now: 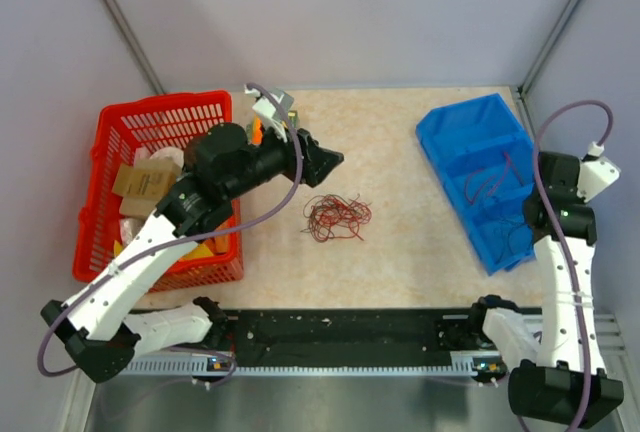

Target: Untangle the cables

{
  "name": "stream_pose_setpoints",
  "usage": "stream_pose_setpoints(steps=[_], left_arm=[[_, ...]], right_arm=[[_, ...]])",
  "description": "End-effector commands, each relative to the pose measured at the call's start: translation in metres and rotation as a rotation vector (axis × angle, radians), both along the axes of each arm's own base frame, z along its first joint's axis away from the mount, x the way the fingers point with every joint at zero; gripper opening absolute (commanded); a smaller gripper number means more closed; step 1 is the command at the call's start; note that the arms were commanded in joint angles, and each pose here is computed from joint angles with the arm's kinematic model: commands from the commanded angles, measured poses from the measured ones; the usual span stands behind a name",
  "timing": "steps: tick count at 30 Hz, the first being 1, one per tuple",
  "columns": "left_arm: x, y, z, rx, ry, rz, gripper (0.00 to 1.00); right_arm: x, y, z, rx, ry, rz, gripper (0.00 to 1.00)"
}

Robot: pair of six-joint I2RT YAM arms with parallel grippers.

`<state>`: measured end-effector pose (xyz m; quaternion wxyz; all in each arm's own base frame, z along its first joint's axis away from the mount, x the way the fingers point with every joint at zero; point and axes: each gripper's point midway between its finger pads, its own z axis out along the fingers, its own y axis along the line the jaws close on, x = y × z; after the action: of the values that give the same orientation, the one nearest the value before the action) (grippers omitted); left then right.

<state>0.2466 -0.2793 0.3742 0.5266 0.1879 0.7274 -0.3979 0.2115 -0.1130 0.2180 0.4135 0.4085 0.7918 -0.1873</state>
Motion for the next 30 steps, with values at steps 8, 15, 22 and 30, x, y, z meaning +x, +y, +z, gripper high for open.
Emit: stream_pose_setpoints(steps=[8, 15, 22, 30], left_arm=[[-0.001, 0.041, 0.003, 0.098, -0.212, 0.105, 0.76], [0.003, 0.047, -0.03, 0.13, -0.223, 0.13, 0.75], [-0.006, 0.052, -0.027, 0.123, -0.259, 0.128, 0.75], [-0.002, 0.061, -0.027, 0.142, -0.27, 0.18, 0.75]], right_arm=[[-0.014, -0.046, -0.015, -0.033, -0.098, -0.32, 0.0], [0.019, -0.034, -0.04, 0.039, -0.043, -0.17, 0.0], [0.027, -0.024, -0.081, 0.12, 0.074, -0.13, 0.0], [0.039, -0.018, -0.083, 0.128, 0.105, -0.034, 0.21]])
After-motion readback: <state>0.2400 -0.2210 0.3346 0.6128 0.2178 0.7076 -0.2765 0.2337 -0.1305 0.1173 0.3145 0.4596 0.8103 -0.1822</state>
